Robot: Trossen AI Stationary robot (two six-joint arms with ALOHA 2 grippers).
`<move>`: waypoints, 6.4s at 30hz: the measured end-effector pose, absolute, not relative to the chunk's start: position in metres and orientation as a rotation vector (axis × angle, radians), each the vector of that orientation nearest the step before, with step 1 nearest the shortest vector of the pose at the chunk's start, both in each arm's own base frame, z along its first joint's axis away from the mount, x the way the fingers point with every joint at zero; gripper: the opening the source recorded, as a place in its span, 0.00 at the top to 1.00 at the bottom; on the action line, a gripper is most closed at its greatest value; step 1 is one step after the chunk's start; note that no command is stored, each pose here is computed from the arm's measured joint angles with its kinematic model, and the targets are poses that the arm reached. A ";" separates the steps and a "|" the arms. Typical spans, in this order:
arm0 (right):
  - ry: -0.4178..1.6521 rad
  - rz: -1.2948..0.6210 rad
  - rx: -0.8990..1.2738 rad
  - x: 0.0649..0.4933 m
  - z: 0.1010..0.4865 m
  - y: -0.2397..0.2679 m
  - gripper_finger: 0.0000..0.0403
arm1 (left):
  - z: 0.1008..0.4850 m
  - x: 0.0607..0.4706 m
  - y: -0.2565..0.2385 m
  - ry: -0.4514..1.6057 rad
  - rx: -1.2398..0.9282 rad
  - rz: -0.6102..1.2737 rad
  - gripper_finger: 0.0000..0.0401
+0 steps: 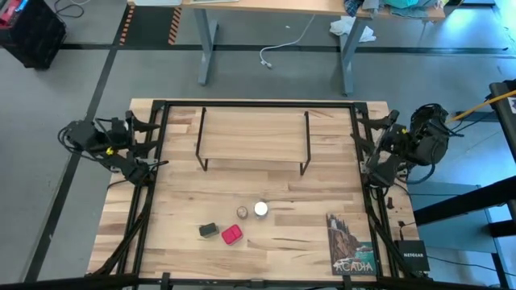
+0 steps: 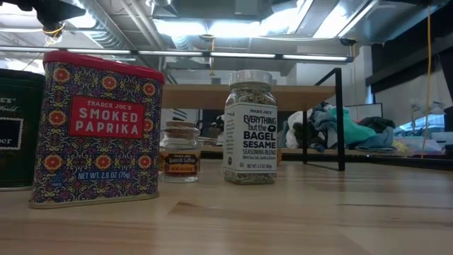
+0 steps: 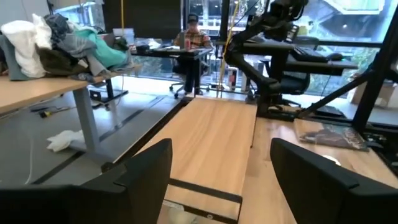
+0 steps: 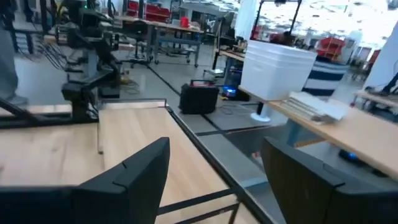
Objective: Shelf spices
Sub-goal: Put the green seasoning can on the shelf
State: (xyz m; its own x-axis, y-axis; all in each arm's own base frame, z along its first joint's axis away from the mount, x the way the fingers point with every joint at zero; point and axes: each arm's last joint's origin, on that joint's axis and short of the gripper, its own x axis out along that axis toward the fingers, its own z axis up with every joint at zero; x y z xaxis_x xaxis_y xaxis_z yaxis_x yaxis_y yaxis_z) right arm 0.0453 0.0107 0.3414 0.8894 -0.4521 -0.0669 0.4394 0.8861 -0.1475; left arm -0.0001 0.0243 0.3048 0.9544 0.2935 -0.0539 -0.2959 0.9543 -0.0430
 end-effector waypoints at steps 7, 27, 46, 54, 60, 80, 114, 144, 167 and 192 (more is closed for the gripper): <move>0.108 -0.371 -0.063 0.046 0.341 0.013 0.36 | 0.304 0.000 0.023 0.044 -0.194 0.251 0.36; 0.113 -0.155 -0.061 0.061 0.316 0.035 0.36 | 0.287 0.045 -0.002 -0.218 0.021 0.294 0.36; -0.040 -0.050 -0.101 0.060 0.305 0.026 0.36 | 0.272 0.054 -0.008 -0.200 0.025 0.251 0.36; -0.052 -0.015 -0.108 0.066 0.306 0.019 0.36 | 0.270 0.054 -0.008 -0.189 0.018 0.238 0.36; -0.046 -0.037 -0.104 0.070 0.305 0.012 0.36 | 0.269 0.055 -0.009 -0.184 0.021 0.238 0.36; 0.004 0.091 -0.076 0.133 0.303 -0.032 0.36 | 0.263 0.058 -0.009 -0.163 0.037 0.204 0.36; -0.007 0.043 -0.075 0.147 0.269 -0.047 0.36 | 0.211 0.083 -0.011 -0.100 0.021 0.218 0.36; -0.030 0.062 -0.043 0.151 0.271 -0.040 0.36 | 0.188 0.091 -0.013 -0.088 -0.050 0.186 0.36; -0.222 0.009 -0.122 0.124 0.298 -0.027 0.36 | 0.260 0.115 -0.021 -0.048 0.071 0.173 0.36; -0.267 0.193 0.181 0.124 0.304 -0.023 0.36 | 0.293 0.167 -0.039 0.023 0.110 0.050 0.36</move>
State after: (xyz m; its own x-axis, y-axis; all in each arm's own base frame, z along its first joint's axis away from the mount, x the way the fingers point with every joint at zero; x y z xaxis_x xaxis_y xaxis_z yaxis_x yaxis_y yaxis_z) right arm 0.1242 -0.0232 0.3042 0.9465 0.1645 0.2776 -0.2123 0.9654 0.1515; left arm 0.1670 -0.0393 0.2932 0.9985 0.0510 -0.0201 -0.0485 0.9927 0.1105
